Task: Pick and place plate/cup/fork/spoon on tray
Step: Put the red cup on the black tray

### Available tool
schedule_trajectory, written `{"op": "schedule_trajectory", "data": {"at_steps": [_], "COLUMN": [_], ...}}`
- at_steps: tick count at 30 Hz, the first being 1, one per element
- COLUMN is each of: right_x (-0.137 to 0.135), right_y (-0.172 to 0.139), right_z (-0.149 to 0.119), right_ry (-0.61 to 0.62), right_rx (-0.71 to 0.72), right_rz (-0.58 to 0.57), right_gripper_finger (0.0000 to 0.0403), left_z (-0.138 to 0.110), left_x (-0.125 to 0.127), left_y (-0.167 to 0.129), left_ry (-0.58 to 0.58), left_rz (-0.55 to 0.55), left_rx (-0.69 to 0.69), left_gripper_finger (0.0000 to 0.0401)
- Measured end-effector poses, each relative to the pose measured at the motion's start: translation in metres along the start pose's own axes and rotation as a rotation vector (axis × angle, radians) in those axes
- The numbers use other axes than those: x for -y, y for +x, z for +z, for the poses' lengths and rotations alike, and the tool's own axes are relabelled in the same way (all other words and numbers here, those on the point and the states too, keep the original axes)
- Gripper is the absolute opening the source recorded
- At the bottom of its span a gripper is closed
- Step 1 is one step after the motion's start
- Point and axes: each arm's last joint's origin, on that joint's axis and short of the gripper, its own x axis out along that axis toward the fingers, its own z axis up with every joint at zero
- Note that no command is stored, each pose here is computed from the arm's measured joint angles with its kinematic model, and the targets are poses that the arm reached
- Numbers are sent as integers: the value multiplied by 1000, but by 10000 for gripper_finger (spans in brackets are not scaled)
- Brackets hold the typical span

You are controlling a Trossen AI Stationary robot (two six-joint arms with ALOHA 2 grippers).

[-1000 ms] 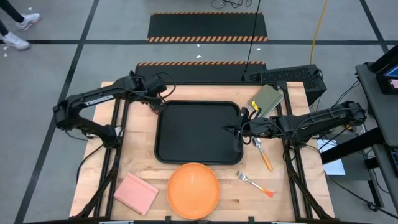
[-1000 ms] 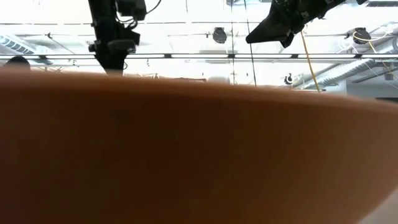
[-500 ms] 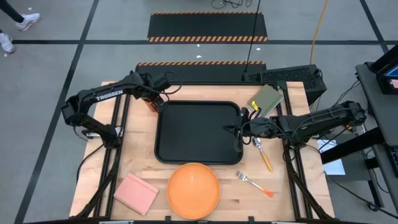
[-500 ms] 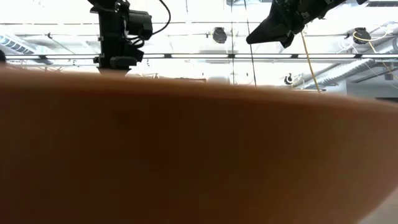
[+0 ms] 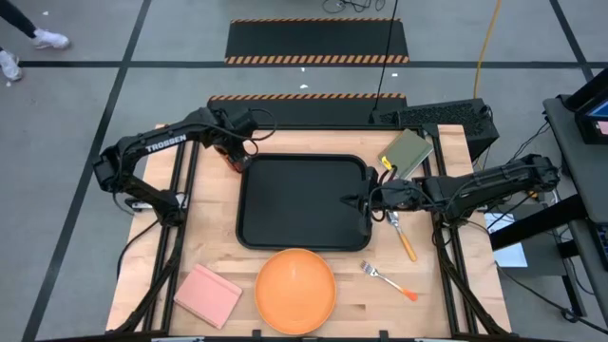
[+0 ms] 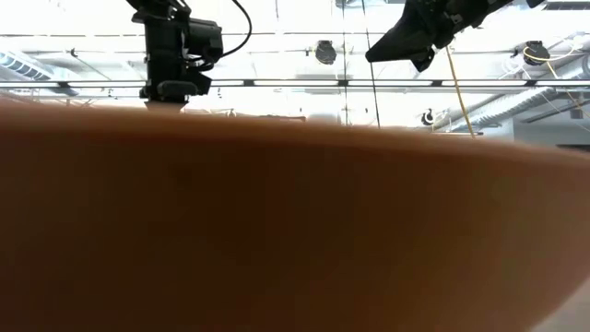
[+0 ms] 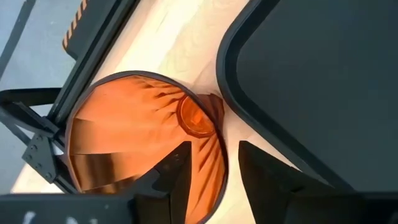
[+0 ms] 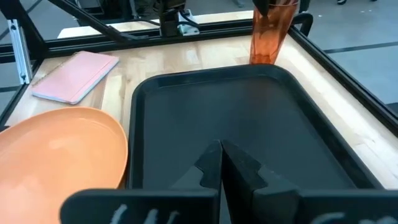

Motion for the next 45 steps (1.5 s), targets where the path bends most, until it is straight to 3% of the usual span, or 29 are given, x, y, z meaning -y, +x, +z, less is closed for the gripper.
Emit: {"op": "schedule_trajectory", "data": {"at_steps": [11, 19, 26, 37, 45], "right_x": [0, 0, 0, 0, 0], "right_y": [0, 0, 0, 0, 0], "right_z": [0, 0, 0, 1, 1], "right_ry": [3, 0, -23, -25, -26], "right_rx": [1, 1, 1, 5, 5], "right_rz": [1, 1, 1, 2, 2], "right_gripper_finger": [0, 0, 0, 0, 0], "left_z": [-4, -6, -7, -10, -11], "left_x": [3, 7, 18, 44, 78], "left_y": [13, 15, 12, -32, -78], "left_ry": [44, 82, 129, 209, 309], "left_rz": [1, 4, 12, 56, -2], "left_rx": [-15, -18, -21, -16, 141], "left_gripper_finger": [102, 12, 10, 8, 7]}}
